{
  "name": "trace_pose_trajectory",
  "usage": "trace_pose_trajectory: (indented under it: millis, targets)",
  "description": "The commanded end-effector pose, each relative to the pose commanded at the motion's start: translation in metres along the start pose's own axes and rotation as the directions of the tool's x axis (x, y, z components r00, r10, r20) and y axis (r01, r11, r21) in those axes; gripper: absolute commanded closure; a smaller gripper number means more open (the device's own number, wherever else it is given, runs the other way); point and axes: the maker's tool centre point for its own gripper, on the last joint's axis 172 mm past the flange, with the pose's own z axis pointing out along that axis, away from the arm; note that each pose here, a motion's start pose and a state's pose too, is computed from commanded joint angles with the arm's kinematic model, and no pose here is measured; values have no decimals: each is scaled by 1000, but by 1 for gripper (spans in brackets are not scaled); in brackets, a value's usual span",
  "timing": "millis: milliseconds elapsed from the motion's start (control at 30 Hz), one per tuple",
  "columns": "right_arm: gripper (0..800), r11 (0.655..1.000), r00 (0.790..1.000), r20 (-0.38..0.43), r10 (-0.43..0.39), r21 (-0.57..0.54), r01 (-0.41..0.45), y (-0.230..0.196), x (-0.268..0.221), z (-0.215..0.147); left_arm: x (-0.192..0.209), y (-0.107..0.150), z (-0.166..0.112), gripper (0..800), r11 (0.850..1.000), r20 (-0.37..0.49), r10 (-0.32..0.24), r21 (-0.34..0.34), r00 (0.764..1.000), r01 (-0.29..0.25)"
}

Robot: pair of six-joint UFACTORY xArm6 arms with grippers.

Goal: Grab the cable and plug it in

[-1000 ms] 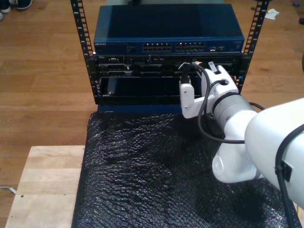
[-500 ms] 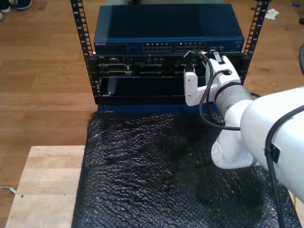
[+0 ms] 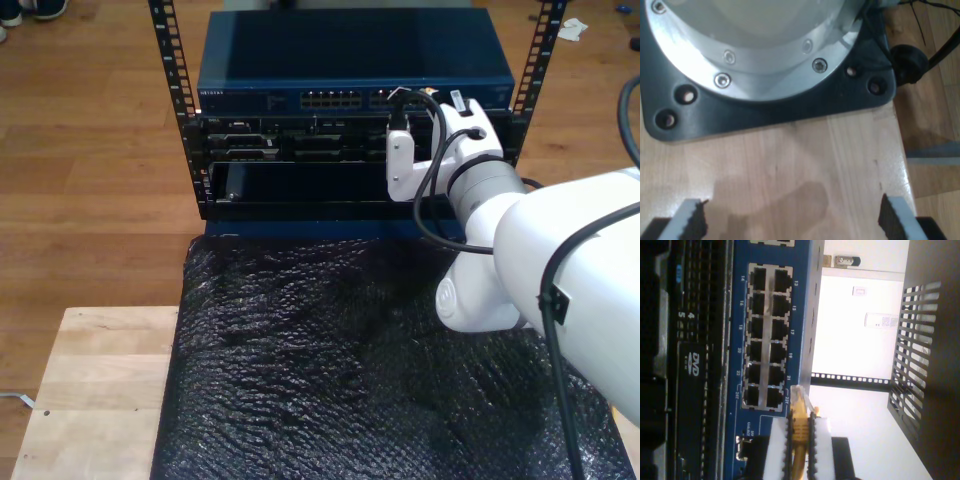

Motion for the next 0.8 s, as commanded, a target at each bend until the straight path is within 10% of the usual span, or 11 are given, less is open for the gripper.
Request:
trace_pose_trajectory:
  millis: [800]
  targets:
    - [800, 999, 997, 75, 32, -29, -30, -2, -22, -14, 0, 0, 0, 0, 1000, 0, 1, -1, 1000, -1]
